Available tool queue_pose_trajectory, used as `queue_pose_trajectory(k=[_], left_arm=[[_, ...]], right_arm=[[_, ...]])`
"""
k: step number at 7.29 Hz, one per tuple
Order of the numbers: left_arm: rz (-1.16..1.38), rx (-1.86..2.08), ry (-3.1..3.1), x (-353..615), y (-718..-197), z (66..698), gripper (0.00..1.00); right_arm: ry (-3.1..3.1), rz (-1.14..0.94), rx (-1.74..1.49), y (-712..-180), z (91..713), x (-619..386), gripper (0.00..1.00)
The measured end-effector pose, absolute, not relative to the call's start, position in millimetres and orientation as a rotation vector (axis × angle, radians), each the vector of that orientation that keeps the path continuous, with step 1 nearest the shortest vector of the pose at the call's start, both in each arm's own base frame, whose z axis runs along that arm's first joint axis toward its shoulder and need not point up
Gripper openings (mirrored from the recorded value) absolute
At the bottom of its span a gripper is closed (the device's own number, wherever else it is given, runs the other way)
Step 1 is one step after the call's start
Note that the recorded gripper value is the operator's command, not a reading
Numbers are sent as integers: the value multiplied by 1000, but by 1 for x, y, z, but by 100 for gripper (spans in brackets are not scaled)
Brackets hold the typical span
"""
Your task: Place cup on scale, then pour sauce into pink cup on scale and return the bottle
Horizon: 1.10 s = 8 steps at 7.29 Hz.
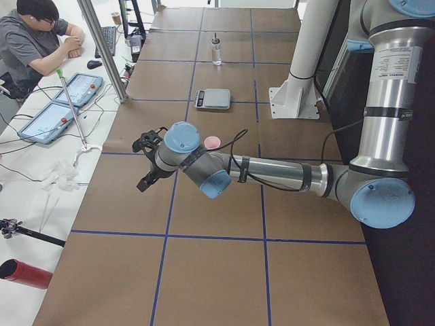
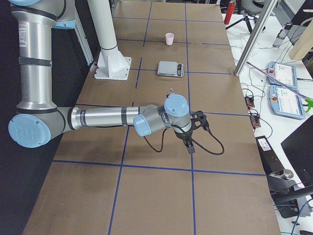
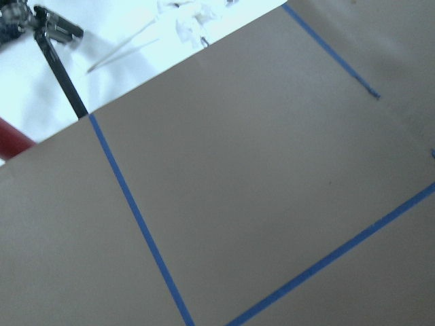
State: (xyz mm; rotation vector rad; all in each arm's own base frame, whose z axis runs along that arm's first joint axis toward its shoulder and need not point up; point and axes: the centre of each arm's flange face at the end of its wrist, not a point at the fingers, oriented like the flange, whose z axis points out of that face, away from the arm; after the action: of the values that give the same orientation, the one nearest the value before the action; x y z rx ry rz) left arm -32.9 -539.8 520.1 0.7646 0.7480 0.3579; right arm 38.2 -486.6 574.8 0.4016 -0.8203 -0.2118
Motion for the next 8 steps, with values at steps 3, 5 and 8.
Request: queue_pose_trajectory(k=[3, 5, 8], left_arm=[[389, 791, 872, 27, -531, 479, 100], [238, 698, 964, 98, -511, 444, 95], [-33, 580, 961, 195, -471, 437, 78]], right_arm=[[-856, -211, 412, -486, 564, 36, 100], [-862, -187, 404, -486, 562, 36, 100], [-864, -177, 396, -485, 564, 36, 100]])
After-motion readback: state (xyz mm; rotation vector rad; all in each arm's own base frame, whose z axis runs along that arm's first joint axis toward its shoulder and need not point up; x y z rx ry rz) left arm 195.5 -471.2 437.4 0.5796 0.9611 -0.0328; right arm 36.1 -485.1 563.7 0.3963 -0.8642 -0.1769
